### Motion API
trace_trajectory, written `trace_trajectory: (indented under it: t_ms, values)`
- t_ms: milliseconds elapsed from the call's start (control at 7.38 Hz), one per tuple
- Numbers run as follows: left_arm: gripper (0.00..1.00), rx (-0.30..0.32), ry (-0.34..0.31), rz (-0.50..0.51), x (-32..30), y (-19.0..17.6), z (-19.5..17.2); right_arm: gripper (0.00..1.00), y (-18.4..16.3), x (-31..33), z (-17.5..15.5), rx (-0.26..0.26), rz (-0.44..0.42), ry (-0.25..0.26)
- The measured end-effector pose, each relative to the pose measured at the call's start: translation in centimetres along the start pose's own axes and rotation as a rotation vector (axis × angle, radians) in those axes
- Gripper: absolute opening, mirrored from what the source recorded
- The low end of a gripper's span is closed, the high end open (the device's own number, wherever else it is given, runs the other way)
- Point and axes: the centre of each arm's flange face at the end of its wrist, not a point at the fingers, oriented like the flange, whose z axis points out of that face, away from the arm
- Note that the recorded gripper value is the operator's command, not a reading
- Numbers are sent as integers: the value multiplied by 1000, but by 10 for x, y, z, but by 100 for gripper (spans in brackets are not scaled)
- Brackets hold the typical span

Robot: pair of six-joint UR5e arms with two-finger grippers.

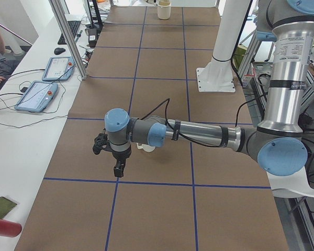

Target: Left arm hands cup to right arm to dump lemon

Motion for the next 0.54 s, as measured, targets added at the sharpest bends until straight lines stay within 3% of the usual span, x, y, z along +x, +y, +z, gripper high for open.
trace_trajectory:
  t_ms: [135, 542]
  values:
    - [100, -2, 0, -1, 0, 3, 1, 100, 6, 1, 3, -16, -2, 25]
    - [100, -3, 0, -2, -2, 5, 3, 100, 11, 4, 7, -32, -10, 22]
